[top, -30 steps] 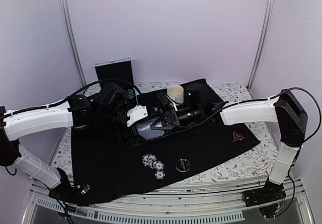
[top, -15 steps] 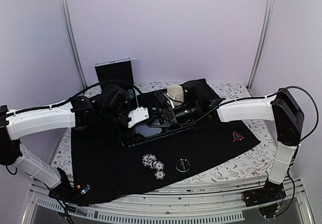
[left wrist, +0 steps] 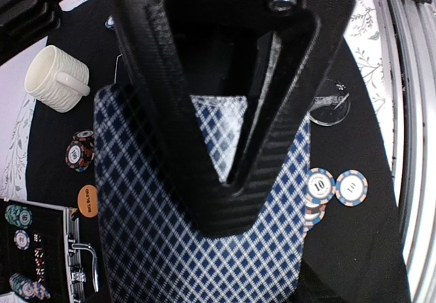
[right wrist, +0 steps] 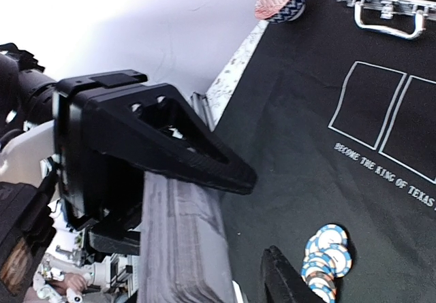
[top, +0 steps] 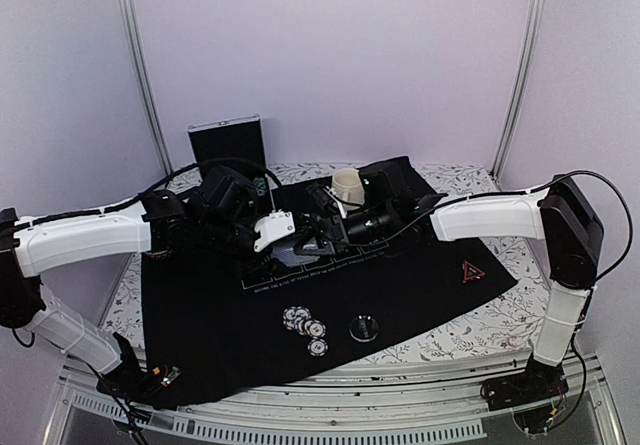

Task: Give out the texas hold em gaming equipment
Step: Pick up the poker card from the face-down deck piles.

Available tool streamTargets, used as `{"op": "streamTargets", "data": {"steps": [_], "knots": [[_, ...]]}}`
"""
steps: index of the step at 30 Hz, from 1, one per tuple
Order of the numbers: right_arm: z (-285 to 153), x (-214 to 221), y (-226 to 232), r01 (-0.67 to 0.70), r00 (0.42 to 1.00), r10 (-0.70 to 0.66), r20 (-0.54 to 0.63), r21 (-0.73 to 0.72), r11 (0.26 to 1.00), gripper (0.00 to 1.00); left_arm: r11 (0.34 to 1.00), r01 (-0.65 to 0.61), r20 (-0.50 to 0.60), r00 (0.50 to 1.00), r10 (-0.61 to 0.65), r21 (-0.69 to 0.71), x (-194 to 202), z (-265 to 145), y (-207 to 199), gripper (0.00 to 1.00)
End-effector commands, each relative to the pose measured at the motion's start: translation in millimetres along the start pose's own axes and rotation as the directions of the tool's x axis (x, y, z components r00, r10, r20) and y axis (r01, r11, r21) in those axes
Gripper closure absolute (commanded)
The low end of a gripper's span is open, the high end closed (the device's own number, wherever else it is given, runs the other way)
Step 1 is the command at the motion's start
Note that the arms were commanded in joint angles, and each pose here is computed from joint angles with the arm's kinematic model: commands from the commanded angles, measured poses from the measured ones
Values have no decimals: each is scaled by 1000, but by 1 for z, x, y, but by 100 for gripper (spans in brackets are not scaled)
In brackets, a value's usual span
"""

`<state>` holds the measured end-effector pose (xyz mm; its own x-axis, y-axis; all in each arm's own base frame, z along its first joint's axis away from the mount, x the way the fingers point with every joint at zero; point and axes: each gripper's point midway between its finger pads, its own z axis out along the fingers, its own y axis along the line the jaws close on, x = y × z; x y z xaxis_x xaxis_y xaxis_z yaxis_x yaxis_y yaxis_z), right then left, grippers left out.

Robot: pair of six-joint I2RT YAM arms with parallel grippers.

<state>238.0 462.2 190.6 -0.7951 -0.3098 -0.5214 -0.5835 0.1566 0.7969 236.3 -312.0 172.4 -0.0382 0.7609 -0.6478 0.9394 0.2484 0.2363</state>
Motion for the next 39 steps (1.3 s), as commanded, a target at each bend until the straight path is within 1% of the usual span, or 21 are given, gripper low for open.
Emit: {"op": "streamTargets", "data": {"steps": [1, 11, 23, 24, 28, 30, 39], "knots": [[-1, -3, -10, 19, 1000, -19, -4, 96, 995, 57, 1000, 4, 56, 998, -3, -16, -8, -9, 7, 49], [-23, -4, -19, 39, 999, -43, 15, 214, 976, 52, 1000, 3, 60, 998, -4, 5, -7, -9, 4, 50], [-29, -8, 6, 96, 995, -98, 5, 159, 983, 53, 1000, 14, 43, 999, -14, 10, -3, -4, 4, 50], [-30, -9, 7, 100, 995, -103, 7, 158, 982, 54, 1000, 14, 41, 999, -14, 11, -3, -4, 4, 50], [-34, -10, 10, 100, 995, -103, 11, 162, 982, 66, 1000, 17, 38, 999, -18, 16, -1, -2, 3, 49], [-35, -9, 11, 97, 995, -101, 10, 170, 981, 69, 1000, 20, 34, 999, -20, 15, -1, -1, 3, 49], [-42, -7, 5, 84, 996, -87, 4, 230, 970, 73, 999, 32, 32, 999, -33, 13, 1, -1, 6, 50]]}}
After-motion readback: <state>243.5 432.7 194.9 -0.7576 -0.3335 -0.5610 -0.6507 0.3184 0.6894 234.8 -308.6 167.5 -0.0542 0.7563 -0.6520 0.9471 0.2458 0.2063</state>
